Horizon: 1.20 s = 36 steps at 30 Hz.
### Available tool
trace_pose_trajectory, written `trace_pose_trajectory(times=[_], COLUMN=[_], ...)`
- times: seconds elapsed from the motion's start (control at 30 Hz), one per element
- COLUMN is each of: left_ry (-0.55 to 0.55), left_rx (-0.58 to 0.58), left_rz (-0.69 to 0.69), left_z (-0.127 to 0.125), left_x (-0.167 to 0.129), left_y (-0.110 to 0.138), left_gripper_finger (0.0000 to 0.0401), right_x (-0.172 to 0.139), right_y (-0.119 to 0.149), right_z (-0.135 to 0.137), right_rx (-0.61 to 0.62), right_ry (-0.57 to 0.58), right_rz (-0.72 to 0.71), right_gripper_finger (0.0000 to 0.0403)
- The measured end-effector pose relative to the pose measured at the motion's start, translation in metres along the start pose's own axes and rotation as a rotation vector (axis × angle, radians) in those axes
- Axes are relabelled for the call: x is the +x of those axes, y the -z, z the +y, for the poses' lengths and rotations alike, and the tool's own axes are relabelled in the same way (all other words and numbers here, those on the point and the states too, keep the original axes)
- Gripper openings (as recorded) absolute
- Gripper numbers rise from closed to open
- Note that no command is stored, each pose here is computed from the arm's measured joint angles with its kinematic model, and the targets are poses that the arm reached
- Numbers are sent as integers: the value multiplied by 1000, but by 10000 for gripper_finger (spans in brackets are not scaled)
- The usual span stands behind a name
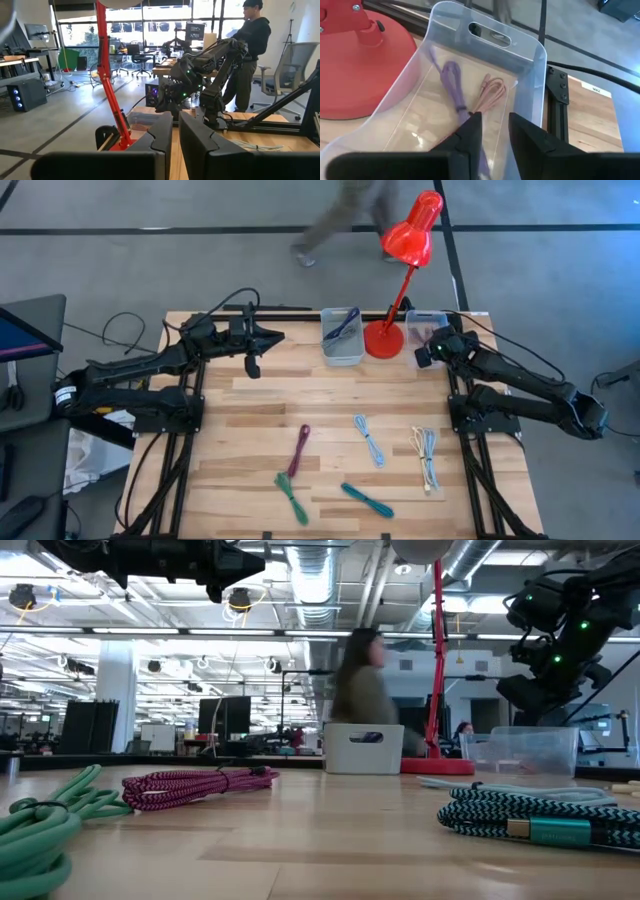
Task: Pick & Place USB Port
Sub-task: Put the purple charger cable into the transparent bin, then put the left light blue charger cable into the transparent bin
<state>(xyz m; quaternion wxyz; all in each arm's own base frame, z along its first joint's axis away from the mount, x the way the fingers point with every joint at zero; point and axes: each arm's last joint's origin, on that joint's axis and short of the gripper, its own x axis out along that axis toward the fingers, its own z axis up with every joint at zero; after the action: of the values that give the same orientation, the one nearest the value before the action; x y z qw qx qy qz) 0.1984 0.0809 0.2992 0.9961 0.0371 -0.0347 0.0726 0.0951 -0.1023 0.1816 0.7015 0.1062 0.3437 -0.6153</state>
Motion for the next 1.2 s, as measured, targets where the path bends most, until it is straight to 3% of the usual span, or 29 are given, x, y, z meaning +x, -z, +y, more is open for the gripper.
trace_pose_trajectory(times=[0.17, 0.23, 0.47, 0.73, 0.97, 1.2], left_ry=[0, 0, 0, -1, -1, -1], left_rx=[0, 0, 0, 0, 0, 0], left_rz=[0, 0, 0, 0, 0, 0], left_z=[0, 0, 0, 0, 0, 0], left_x=[0, 0, 0, 0, 0, 0], left_y=[0, 0, 0, 0, 0, 0], left_gripper_finger=[33, 33, 33, 33, 33, 33], right_x=[-1, -3, -23, -43, -61, -75], right_y=[-3, -6, -16, -5, 9, 24], right_z=[1, 4, 20, 43, 66, 89], right_rx=[-10, -18, -55, -58, -61, -47], right_ry=[-12, -68, -531, -919, -1063, -1083], right_rz=[-29, -62, -182, -54, 62, 202], right_gripper_finger=[96, 96, 97, 97, 92, 97])
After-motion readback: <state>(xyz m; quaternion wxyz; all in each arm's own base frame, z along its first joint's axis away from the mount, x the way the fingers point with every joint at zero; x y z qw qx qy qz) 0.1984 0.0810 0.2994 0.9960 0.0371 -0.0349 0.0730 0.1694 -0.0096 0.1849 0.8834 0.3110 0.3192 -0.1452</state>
